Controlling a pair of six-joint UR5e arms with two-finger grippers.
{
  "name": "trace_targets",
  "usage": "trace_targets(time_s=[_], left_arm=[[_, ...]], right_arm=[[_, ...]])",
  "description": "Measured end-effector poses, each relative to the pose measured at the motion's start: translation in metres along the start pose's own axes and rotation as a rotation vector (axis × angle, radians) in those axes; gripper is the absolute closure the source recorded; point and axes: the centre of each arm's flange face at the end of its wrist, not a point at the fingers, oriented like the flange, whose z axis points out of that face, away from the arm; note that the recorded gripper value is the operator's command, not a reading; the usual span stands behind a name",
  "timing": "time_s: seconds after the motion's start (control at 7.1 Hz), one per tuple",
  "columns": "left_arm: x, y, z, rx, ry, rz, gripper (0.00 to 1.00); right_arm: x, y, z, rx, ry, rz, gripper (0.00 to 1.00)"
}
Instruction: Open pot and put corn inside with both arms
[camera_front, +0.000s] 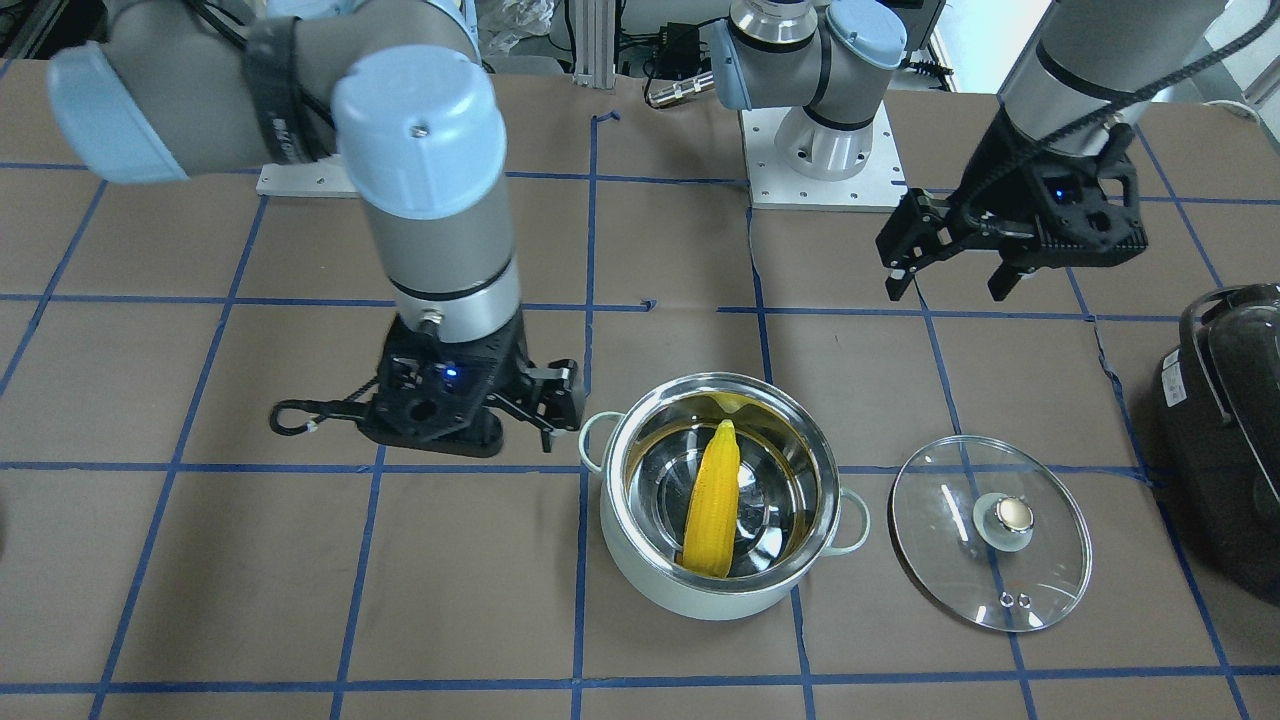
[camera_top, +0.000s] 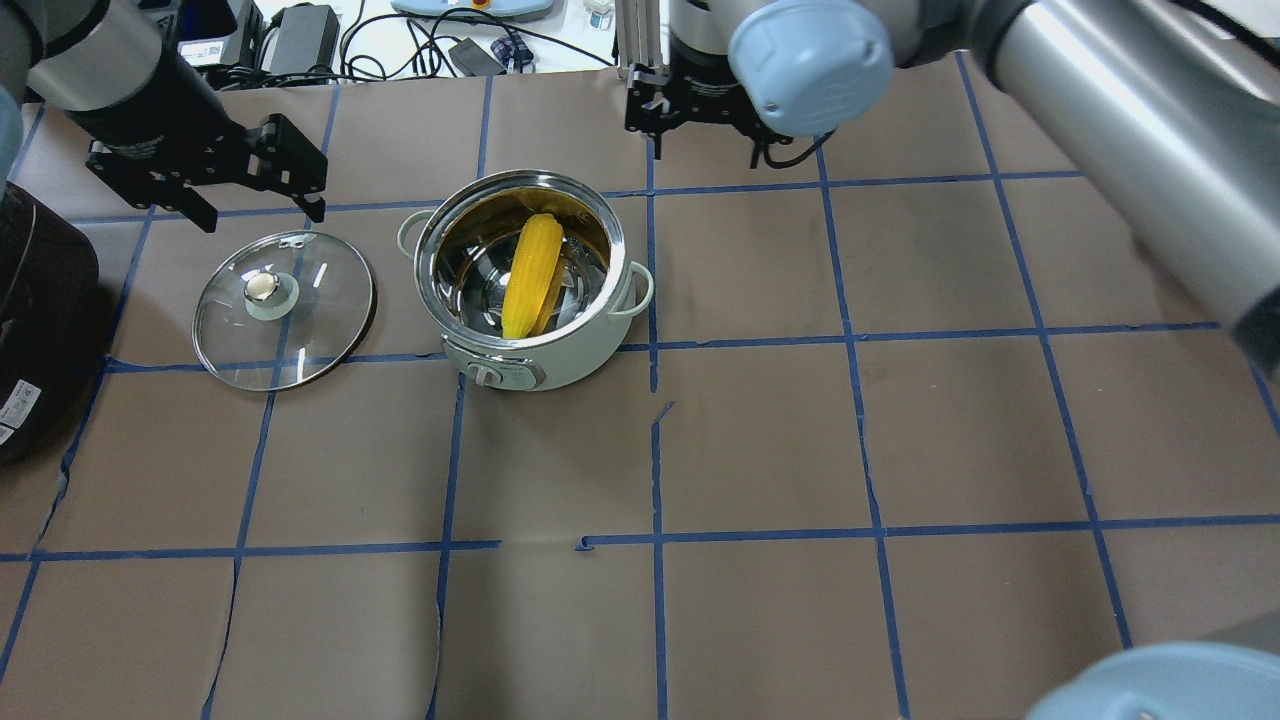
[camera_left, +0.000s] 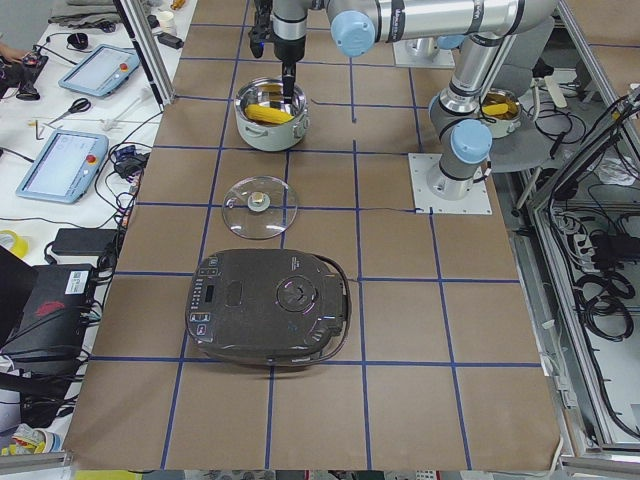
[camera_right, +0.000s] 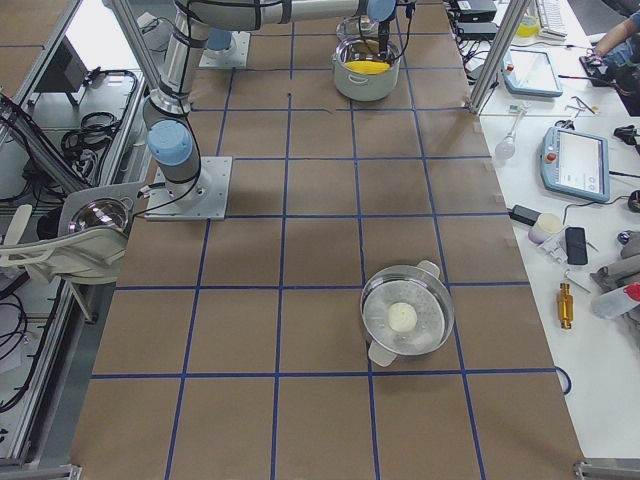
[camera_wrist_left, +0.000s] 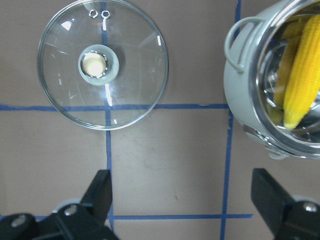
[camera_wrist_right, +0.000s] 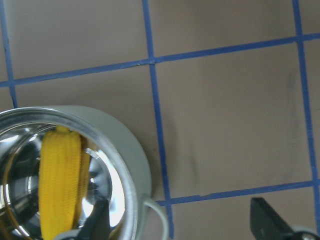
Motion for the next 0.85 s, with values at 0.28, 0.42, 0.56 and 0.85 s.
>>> trace_targets(time_s=[0.28, 0.42, 0.56, 0.85], left_arm=[[0.039, 0.022, -0.015, 0.015, 0.005, 0.013, 0.00], [0.044, 0.026, -0.017, 0.018, 0.004, 0.018, 0.00], [0.045, 0.026, -0.017, 0.020, 0.002, 0.018, 0.00], [0.045, 0.024, -0.016, 0.026, 0.003, 0.015, 0.00]], right_arm=[[0.092, 0.017, -0.029, -0.082, 0.036, -0.061, 0.00], [0.133, 0.022, -0.042, -0.127, 0.044, -0.065, 0.00], [0.165, 0.028, -0.057, -0.150, 0.045, -0.048, 0.00], [0.186, 0.038, -0.077, -0.143, 0.047, -0.051, 0.00]])
